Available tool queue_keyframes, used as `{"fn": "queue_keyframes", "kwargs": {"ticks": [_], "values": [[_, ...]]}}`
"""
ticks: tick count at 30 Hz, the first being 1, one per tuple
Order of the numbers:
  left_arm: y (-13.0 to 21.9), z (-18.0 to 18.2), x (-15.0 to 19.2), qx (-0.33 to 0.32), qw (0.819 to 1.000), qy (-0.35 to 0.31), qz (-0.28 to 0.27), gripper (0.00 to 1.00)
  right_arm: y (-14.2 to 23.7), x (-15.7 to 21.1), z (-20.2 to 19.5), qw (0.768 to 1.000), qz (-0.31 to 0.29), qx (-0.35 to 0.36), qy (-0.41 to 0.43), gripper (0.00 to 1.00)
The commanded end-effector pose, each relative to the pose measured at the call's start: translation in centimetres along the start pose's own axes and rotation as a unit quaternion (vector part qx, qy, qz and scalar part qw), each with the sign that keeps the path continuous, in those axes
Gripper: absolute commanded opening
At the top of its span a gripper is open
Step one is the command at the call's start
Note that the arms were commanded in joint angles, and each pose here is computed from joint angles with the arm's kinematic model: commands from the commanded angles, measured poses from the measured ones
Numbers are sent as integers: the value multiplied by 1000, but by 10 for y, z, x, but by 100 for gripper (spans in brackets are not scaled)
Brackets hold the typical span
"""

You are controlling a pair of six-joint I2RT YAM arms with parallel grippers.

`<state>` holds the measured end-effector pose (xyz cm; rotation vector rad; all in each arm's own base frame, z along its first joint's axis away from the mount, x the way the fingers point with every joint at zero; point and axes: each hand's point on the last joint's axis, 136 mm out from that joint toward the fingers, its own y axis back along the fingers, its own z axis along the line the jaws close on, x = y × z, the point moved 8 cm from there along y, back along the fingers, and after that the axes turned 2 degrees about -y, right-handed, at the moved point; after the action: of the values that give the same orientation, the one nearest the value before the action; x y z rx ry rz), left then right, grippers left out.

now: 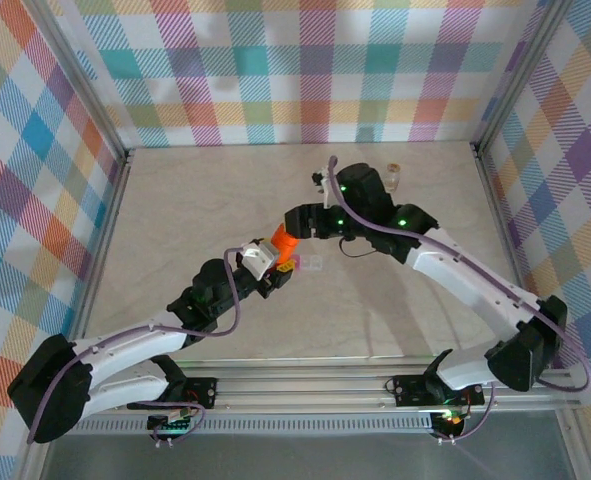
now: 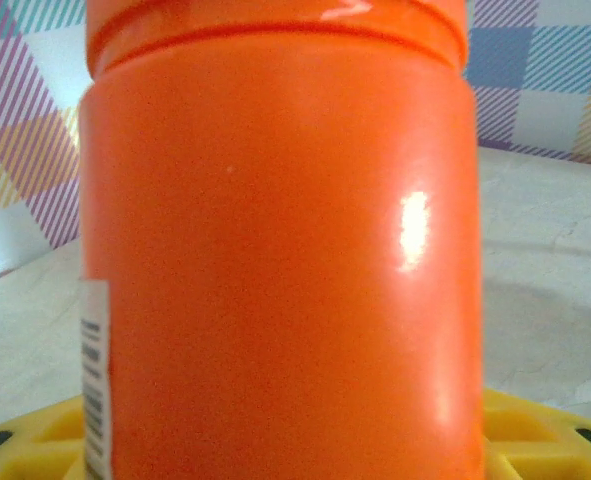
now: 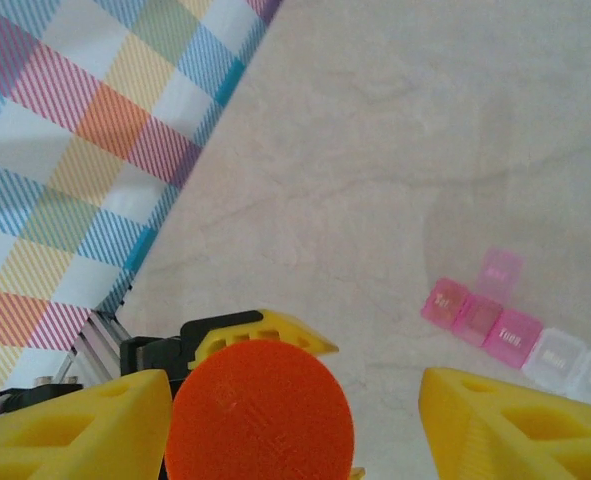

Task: Sort the pills into containers

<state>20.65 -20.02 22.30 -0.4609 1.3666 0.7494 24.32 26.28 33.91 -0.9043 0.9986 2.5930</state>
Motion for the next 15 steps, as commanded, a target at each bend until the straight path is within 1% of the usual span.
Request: {"fn": "queue_keyframes", "kwargs": {"ticks": [1, 9, 15], "values": [[-1, 9, -16, -32, 999, 10, -35, 7, -3, -6, 9, 999, -11, -3, -30, 68], [-3, 9, -15, -31, 999, 14, -33, 6, -23, 7, 10, 999, 25, -21, -28, 68], [-4, 9, -15, -30, 999, 15, -31, 6, -23, 10, 17, 999, 25, -35, -25, 68]]}}
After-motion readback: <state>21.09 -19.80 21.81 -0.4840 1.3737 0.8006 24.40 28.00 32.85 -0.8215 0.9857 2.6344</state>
